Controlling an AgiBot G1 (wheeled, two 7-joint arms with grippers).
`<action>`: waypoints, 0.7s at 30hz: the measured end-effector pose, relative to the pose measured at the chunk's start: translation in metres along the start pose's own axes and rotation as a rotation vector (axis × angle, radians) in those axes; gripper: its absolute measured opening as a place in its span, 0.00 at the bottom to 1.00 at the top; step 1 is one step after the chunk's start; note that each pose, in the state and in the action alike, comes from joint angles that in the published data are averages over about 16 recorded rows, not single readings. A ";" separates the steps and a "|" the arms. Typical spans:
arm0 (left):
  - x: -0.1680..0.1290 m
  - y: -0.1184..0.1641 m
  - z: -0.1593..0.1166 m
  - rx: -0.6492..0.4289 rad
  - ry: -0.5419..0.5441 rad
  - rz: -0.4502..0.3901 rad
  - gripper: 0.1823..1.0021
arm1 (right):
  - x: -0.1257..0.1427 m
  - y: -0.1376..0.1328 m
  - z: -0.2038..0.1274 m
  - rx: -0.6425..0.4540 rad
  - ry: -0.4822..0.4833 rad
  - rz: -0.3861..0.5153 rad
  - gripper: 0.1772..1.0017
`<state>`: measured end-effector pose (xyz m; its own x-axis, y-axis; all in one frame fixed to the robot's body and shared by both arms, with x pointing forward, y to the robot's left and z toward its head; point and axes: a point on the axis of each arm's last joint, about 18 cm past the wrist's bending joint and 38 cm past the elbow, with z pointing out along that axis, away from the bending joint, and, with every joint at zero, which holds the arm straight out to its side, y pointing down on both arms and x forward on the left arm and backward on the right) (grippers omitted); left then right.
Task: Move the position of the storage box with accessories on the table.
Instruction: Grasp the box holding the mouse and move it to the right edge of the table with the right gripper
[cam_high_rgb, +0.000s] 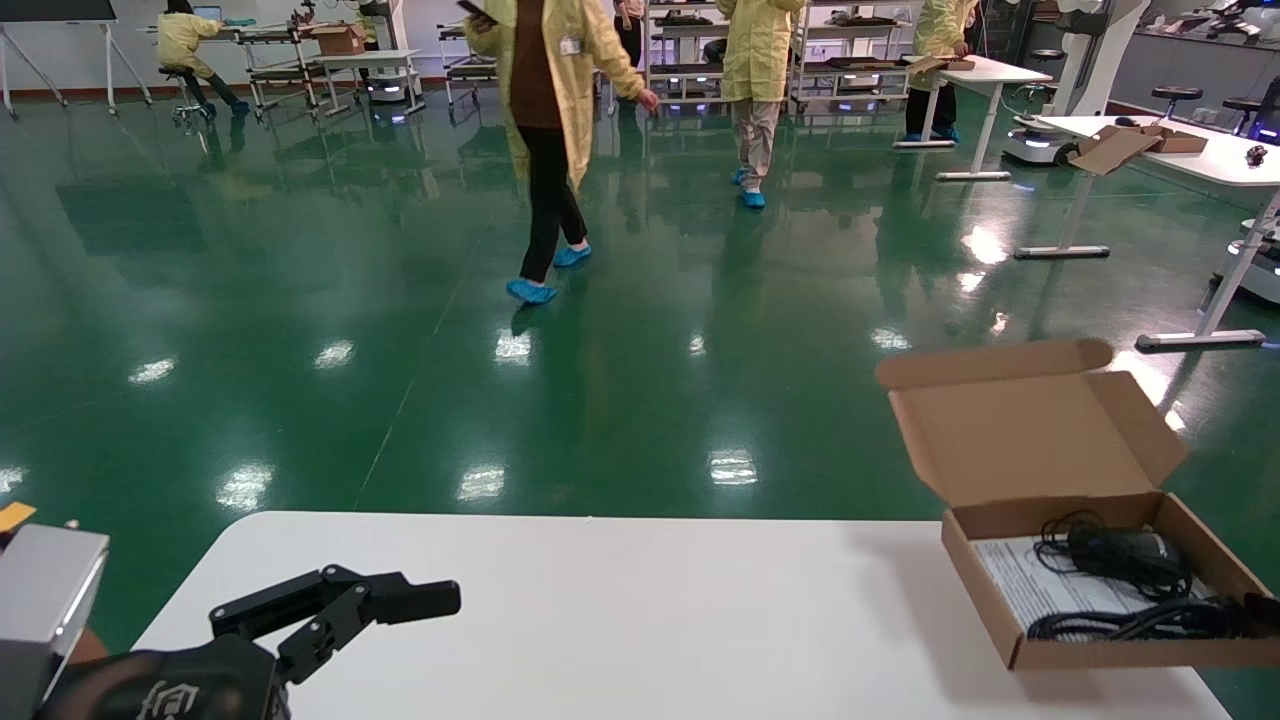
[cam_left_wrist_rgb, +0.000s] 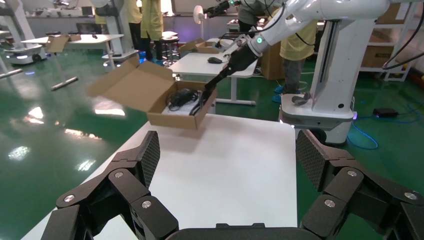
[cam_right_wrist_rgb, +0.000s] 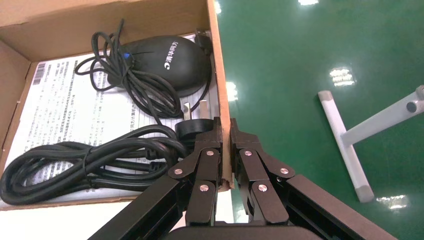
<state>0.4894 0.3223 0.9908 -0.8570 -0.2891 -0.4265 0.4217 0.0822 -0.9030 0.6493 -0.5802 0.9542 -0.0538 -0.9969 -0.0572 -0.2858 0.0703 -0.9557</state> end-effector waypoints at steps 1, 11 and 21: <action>0.000 0.000 0.000 0.000 0.000 0.000 1.00 | 0.000 0.003 0.002 -0.002 0.001 0.001 0.03; 0.000 0.000 0.000 0.000 0.000 0.000 1.00 | -0.001 0.029 0.017 -0.021 0.019 0.009 0.03; 0.000 0.000 0.000 0.000 0.000 0.000 1.00 | -0.002 0.046 0.029 -0.020 0.046 0.010 0.03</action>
<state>0.4894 0.3223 0.9908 -0.8570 -0.2891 -0.4265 0.4217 0.0822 -0.9030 0.6642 -0.5756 0.9016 -0.1010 -0.9935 -0.0531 -0.3043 0.0816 -0.9491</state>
